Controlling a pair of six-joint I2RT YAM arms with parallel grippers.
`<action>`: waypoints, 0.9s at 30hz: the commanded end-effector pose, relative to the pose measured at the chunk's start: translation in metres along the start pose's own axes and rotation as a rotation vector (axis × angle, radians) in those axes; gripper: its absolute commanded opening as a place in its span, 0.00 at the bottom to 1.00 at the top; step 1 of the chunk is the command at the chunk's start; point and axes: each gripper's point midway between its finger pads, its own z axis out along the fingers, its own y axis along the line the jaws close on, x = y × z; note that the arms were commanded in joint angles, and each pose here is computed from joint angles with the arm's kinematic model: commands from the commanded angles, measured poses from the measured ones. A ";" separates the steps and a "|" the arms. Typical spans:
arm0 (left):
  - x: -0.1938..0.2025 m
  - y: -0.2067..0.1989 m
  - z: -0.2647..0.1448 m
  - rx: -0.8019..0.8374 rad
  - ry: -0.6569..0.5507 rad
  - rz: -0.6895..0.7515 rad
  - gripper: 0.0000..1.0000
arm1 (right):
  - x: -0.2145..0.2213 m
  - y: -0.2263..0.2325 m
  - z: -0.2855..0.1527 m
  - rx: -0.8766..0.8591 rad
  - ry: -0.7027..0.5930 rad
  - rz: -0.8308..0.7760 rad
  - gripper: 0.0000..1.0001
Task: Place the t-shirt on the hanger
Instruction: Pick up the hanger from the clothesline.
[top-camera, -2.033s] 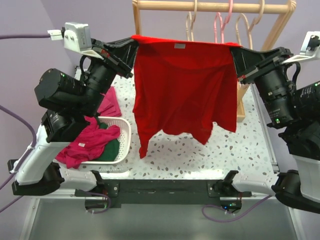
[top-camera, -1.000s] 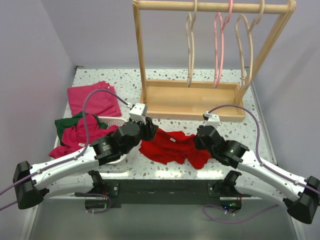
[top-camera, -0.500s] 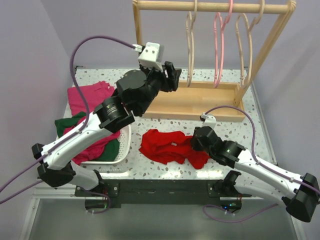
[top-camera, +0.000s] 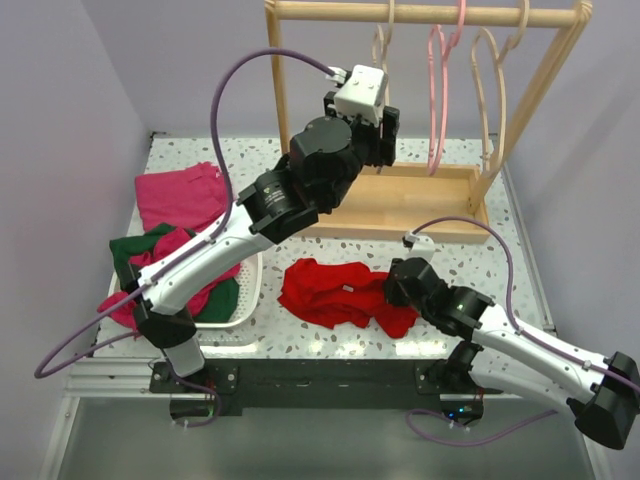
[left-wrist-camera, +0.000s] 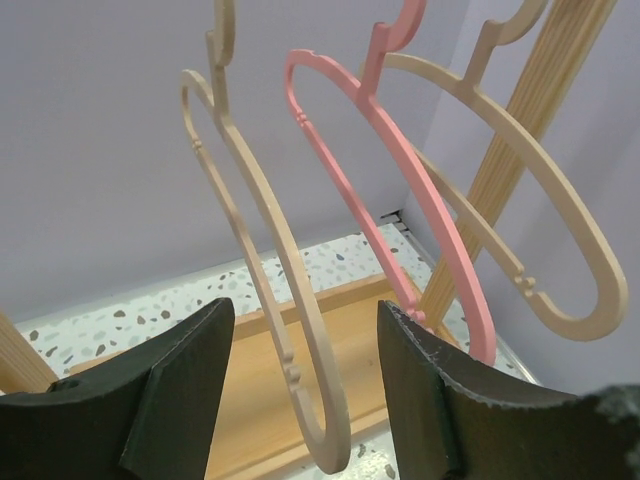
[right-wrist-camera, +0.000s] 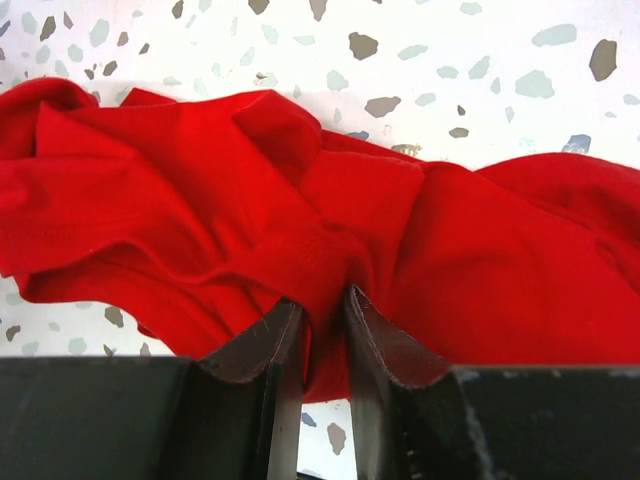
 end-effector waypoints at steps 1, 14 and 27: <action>-0.011 0.010 0.004 -0.101 -0.036 0.052 0.64 | -0.002 0.003 -0.001 -0.019 -0.010 0.026 0.26; 0.017 0.014 0.024 -0.253 -0.005 0.185 0.54 | 0.004 0.004 0.002 -0.027 0.006 0.025 0.26; 0.016 0.020 0.026 -0.300 -0.021 0.222 0.19 | 0.004 0.005 0.004 -0.030 0.005 0.021 0.26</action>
